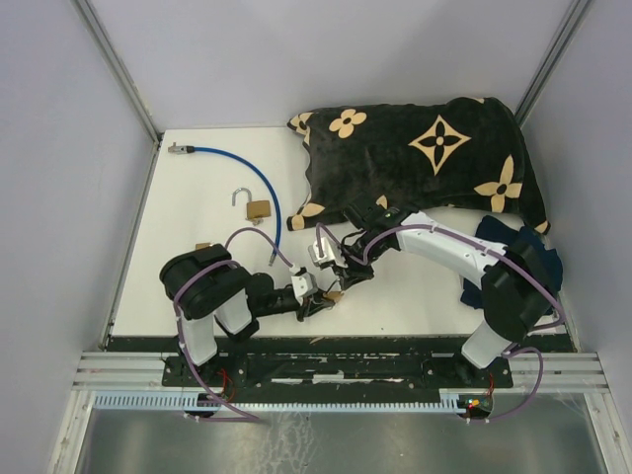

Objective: Lock with the key
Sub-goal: Lock the lock.

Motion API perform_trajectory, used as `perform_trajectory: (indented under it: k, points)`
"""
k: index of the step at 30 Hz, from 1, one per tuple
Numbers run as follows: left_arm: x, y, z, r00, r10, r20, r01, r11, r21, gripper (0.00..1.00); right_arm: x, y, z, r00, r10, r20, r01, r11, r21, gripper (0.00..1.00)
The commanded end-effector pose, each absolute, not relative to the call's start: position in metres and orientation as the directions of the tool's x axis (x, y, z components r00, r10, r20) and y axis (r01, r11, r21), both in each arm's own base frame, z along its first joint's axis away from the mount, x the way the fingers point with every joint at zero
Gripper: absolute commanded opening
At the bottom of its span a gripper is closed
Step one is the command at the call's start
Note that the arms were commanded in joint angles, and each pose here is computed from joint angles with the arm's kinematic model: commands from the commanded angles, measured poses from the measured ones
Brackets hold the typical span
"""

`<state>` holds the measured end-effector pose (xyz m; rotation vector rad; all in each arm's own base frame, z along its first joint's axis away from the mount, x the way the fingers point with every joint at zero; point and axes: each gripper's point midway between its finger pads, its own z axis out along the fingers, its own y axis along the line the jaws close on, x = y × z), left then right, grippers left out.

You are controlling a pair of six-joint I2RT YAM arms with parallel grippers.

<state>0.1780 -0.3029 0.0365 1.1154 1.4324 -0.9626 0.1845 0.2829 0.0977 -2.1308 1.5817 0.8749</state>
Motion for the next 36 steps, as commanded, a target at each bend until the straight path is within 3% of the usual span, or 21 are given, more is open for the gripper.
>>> perform_trajectory:
  k: [1, 20, 26, 29, 33, 36]
  points:
    - [0.212, -0.296, 0.080, 0.197, 0.055, -0.979, 0.915, 0.348, 0.203, 0.03, 0.147, 0.254, 0.054, 0.079, -0.869, -0.488, -0.916, -0.257, 0.309, 0.02]
    - [0.212, -0.284, 0.065, 0.189, 0.104, -0.977, 0.910, 0.356, 0.214, 0.03, 0.128, 0.242, 0.026, 0.152, -0.922, -0.356, -0.878, -0.292, 0.380, 0.02]
    - [0.212, -0.283, 0.060, 0.179, 0.116, -0.977, 0.911, 0.356, 0.209, 0.03, 0.112, 0.256, 0.024, 0.097, -0.939, -0.331, -0.857, -0.247, 0.451, 0.02]
    - [0.210, -0.283, 0.060, 0.172, 0.113, -0.979, 0.915, 0.349, 0.201, 0.03, 0.109, 0.271, 0.031, 0.038, -0.932, -0.362, -0.851, -0.220, 0.476, 0.02]
    - [0.207, -0.283, 0.073, 0.184, 0.080, -0.980, 0.914, 0.352, 0.201, 0.03, 0.103, 0.296, 0.046, -0.037, -0.878, -0.477, -0.844, -0.228, 0.486, 0.02]
    - [0.207, -0.282, 0.075, 0.185, 0.076, -0.980, 0.915, 0.351, 0.200, 0.03, 0.097, 0.301, 0.035, -0.080, -0.872, -0.483, -0.834, -0.206, 0.511, 0.02]
